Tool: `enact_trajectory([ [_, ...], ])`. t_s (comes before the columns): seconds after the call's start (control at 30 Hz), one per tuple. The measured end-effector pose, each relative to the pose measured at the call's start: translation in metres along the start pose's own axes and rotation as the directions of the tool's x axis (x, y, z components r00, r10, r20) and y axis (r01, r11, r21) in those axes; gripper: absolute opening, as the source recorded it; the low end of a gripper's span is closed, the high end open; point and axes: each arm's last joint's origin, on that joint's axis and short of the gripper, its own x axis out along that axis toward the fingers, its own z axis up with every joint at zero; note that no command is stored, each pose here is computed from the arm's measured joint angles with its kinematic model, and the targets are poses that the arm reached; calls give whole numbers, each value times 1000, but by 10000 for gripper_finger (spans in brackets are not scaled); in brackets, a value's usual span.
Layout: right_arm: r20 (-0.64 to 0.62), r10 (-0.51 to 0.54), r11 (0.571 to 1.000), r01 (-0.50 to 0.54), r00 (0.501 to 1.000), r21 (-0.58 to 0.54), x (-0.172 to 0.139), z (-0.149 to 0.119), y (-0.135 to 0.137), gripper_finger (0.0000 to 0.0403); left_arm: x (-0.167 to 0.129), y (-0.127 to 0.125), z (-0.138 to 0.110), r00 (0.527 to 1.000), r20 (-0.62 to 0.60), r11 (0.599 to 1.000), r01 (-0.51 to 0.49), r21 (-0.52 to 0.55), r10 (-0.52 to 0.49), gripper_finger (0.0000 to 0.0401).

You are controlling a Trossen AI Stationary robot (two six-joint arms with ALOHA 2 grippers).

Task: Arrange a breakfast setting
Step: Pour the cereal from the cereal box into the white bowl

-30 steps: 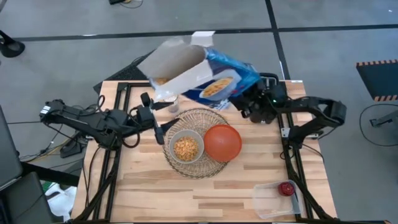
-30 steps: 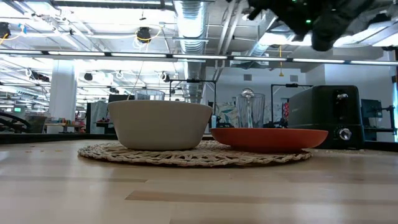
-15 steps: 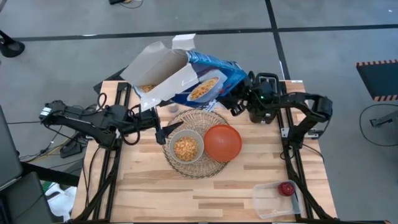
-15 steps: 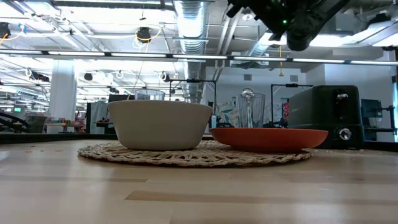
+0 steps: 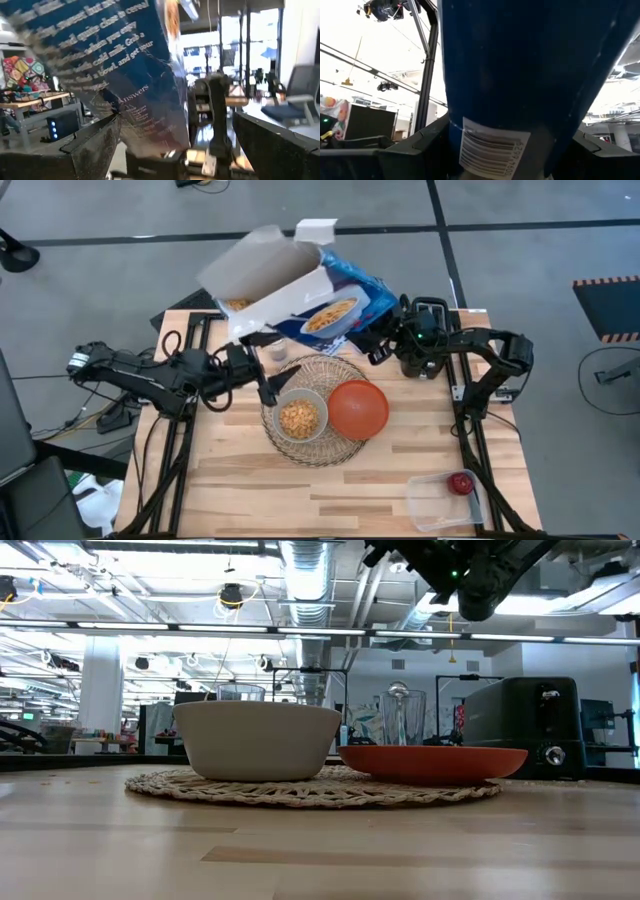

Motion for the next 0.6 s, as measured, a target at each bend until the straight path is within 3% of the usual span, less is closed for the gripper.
enact_trajectory([
  [0.37,-10,27,999,-27,1000,-23,2,-2,4,280,5,10,-2,990,-16,990,-142,-24,142,376],
  [0.6,-1,14,999,-14,1000,-31,3,-3,5,280,10,10,2,997,74,998,12,-58,-7,376],
])
